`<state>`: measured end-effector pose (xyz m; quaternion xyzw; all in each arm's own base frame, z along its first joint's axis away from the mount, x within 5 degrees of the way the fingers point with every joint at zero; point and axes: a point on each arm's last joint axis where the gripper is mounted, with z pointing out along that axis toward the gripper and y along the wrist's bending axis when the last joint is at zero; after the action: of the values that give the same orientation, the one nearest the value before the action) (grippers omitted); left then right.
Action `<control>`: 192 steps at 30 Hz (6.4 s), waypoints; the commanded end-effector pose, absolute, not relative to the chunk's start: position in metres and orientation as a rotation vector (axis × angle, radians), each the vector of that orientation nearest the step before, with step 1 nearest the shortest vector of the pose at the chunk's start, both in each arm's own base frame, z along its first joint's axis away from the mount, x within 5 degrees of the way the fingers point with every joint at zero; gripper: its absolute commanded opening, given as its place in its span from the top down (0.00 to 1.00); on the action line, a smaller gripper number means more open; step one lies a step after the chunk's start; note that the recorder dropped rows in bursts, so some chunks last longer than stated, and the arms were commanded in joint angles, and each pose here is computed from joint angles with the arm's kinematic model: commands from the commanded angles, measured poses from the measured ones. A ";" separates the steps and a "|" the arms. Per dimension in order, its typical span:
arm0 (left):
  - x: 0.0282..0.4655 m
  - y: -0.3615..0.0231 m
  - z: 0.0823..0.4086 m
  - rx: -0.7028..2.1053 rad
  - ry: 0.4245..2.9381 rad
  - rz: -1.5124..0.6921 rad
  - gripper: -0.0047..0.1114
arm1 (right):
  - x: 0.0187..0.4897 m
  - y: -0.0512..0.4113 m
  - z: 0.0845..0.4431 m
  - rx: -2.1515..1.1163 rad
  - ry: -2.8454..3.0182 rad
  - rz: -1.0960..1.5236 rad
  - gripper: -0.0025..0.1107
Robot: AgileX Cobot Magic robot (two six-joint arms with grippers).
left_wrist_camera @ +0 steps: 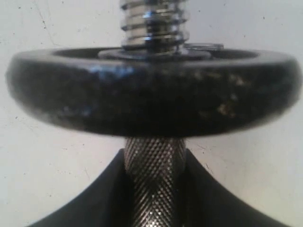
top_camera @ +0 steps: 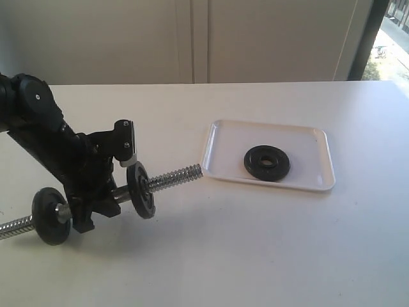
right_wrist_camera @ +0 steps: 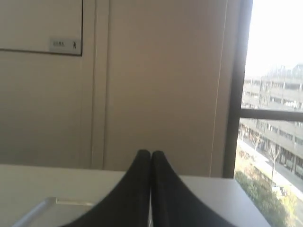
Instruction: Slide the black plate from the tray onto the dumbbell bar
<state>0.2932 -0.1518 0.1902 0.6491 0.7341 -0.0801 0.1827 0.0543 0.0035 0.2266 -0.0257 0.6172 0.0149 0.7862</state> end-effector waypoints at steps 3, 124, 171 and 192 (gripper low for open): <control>0.292 -0.156 0.214 1.730 2.037 -0.258 0.96 | 0.048 0.004 0.243 -0.041 1.145 0.054 0.98; 0.290 -0.156 0.214 1.726 2.051 -0.289 0.96 | 0.391 0.120 0.232 -0.695 2.659 1.052 0.98; 0.290 -0.156 0.214 1.726 2.048 -0.286 0.96 | 0.350 0.154 0.170 -0.406 2.346 1.716 0.98; 0.292 -0.160 0.216 1.637 2.065 -0.331 0.96 | 0.333 0.168 0.160 -0.291 2.301 1.814 0.98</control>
<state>0.2906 -0.1538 0.1900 0.6370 0.7425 -0.0996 0.1814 0.3376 0.1591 0.1470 -0.0932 0.8088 0.5730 0.0937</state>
